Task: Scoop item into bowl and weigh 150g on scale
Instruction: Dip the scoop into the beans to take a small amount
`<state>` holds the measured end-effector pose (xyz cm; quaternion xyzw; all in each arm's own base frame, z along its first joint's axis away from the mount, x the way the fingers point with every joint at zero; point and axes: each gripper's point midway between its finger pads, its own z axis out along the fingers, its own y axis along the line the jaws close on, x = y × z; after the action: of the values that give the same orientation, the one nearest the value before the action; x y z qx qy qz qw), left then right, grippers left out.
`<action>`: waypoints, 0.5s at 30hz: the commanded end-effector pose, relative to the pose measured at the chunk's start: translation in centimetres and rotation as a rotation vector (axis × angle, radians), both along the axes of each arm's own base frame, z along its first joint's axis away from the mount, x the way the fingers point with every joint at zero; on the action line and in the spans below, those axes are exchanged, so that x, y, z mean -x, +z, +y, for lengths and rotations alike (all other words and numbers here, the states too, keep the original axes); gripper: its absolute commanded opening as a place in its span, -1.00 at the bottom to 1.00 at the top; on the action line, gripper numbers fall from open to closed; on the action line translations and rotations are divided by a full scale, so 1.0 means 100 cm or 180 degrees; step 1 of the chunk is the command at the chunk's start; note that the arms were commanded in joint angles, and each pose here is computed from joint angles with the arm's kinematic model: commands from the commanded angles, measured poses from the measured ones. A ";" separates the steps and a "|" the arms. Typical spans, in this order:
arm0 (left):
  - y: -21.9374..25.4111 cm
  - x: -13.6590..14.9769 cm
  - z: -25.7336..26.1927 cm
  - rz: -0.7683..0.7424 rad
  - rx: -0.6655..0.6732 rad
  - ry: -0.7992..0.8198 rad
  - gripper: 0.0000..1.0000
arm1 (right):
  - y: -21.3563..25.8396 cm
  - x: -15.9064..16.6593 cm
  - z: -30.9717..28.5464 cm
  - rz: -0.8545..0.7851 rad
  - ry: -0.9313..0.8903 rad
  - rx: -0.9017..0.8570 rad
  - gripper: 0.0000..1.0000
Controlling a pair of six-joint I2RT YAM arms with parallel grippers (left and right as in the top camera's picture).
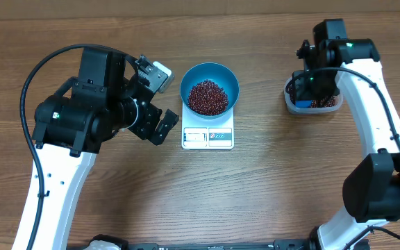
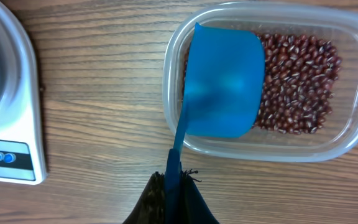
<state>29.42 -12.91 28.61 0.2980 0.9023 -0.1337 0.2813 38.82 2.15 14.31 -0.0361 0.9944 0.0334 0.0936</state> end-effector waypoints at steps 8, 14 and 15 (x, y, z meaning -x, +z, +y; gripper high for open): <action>0.007 0.000 -0.003 -0.0078 0.0036 -0.0072 0.99 | 0.014 -0.009 -0.009 -0.0105 -0.0233 -0.0624 -0.93; 0.007 0.000 -0.003 -0.0078 0.0036 -0.0072 0.99 | 0.014 -0.011 -0.027 -0.0138 -0.0358 -0.0609 -0.93; 0.007 0.000 -0.003 -0.0078 0.0036 -0.0072 0.99 | 0.014 -0.010 -0.031 -0.0135 -0.0394 -0.0612 -0.93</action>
<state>29.42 -12.91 28.61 0.2980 0.9023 -0.1337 0.2813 39.00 -0.45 14.73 0.0261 0.9885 0.1087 0.1017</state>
